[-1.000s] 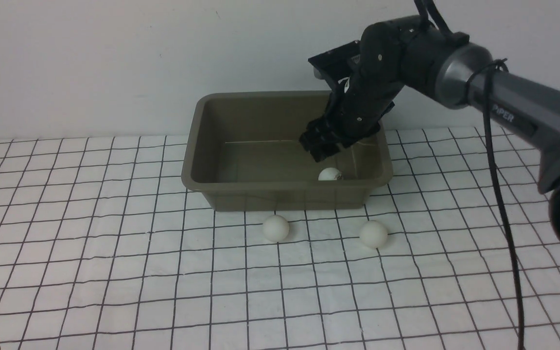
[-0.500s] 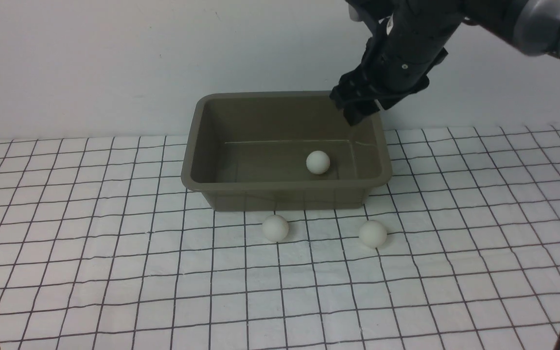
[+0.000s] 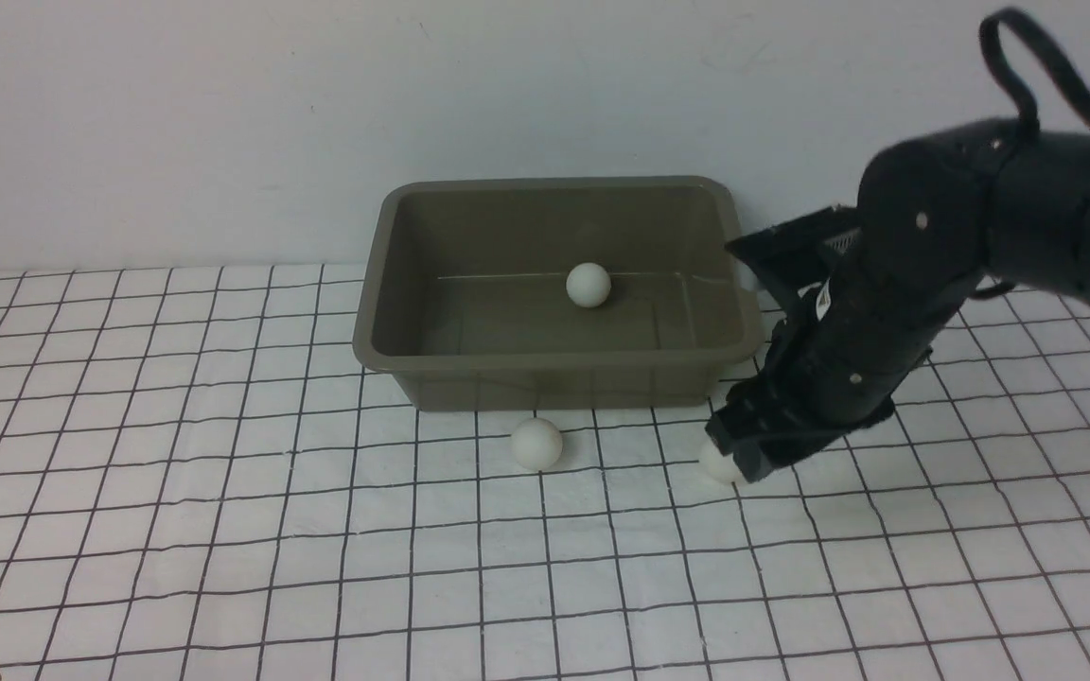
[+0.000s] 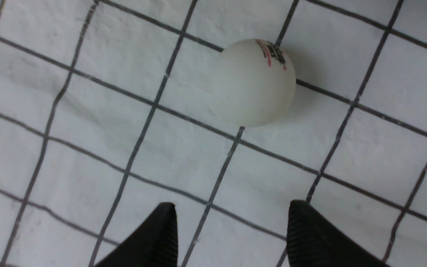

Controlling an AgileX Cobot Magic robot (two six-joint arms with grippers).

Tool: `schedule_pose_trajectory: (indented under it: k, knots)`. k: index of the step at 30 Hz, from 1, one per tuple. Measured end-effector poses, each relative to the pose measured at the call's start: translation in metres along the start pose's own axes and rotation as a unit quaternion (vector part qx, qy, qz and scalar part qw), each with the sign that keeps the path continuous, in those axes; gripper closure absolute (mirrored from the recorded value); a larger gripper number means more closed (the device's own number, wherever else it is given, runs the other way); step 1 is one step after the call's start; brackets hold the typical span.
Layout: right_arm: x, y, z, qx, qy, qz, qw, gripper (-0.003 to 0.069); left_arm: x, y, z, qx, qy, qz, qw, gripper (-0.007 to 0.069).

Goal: Put the table tennis balls into the box on the white checkered tablecloth.
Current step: 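Reach for and grasp a ping pong ball on the table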

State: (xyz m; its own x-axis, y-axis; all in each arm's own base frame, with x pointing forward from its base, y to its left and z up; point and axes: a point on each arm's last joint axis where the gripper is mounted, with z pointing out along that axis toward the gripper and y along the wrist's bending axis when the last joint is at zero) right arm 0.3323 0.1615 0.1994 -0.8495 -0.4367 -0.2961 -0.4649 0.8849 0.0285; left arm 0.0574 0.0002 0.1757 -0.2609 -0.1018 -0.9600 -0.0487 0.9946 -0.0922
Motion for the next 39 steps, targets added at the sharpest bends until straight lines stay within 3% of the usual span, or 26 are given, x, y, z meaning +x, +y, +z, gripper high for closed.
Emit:
schedule_pose_trajectory:
  k: [12,21,39]
  knots:
    - [-0.014,-0.002,0.018,0.008,-0.07,-0.003,0.997,0.0283,0.0,0.0,0.0,0.0,0.0,0.0,1.0,0.0629]
    - [-0.018,-0.003,0.017,0.015,-0.092,-0.011,0.996,0.0179,0.0,0.0,0.0,0.0,0.0,0.0,1.0,0.0629]
    - [-0.015,-0.005,0.065,0.015,-0.063,-0.01,0.998,0.0165,0.0,0.0,0.0,0.0,0.0,0.0,1.0,0.0629]
